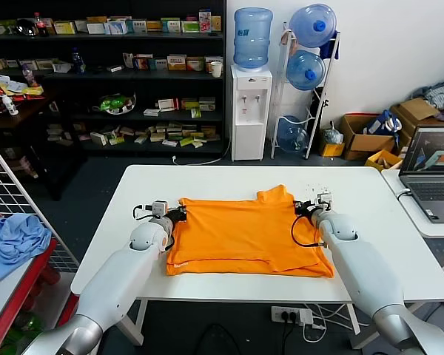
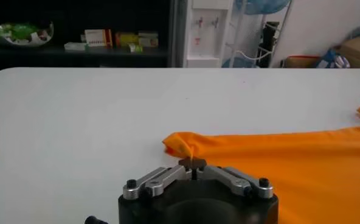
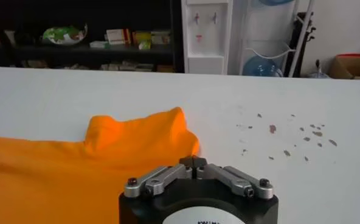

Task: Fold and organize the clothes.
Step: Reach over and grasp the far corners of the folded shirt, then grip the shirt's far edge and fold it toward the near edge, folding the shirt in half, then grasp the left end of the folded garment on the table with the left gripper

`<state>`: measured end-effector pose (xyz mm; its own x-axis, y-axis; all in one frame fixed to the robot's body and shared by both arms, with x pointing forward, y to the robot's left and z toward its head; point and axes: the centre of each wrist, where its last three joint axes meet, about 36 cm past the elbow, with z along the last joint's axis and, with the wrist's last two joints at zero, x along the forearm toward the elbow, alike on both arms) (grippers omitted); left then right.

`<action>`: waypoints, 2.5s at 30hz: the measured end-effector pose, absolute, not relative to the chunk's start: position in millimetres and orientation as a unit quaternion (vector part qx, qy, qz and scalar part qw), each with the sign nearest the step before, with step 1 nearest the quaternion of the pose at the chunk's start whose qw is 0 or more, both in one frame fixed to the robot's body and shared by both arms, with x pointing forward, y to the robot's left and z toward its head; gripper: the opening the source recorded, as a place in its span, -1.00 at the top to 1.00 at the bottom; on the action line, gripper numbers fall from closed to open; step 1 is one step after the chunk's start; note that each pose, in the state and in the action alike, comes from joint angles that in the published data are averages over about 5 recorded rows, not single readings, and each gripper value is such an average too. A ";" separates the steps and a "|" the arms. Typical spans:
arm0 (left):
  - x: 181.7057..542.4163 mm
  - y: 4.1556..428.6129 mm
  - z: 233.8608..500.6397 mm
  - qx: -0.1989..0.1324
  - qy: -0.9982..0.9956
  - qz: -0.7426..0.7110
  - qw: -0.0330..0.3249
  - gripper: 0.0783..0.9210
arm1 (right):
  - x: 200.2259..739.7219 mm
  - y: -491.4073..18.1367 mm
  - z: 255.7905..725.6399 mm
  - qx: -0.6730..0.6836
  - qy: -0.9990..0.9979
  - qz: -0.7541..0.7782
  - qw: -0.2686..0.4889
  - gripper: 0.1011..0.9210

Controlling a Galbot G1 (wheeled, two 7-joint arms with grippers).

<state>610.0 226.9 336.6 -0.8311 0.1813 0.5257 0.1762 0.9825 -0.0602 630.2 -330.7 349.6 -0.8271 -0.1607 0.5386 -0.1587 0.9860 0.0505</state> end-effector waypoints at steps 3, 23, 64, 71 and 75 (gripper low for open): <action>603.8 230.7 338.1 -0.093 -0.958 0.006 0.272 0.97 | 625.3 -331.0 354.0 0.082 -0.958 0.001 0.274 0.94; 520.3 263.9 372.3 -0.118 -0.966 -0.003 0.232 0.97 | 515.1 -341.6 387.7 0.072 -0.961 0.067 0.257 0.94; 432.4 255.1 353.5 -0.101 -0.950 0.036 0.293 -0.64 | 378.4 -306.7 403.1 0.087 -0.940 0.110 0.312 -0.70; 431.6 248.0 349.6 -0.107 -0.943 0.054 0.312 -0.30 | 379.9 -305.1 408.1 0.088 -0.941 0.109 0.309 -0.76; 431.1 245.5 349.2 -0.111 -0.940 0.060 0.317 -0.03 | 380.5 -305.8 409.8 0.087 -0.941 0.108 0.308 -0.76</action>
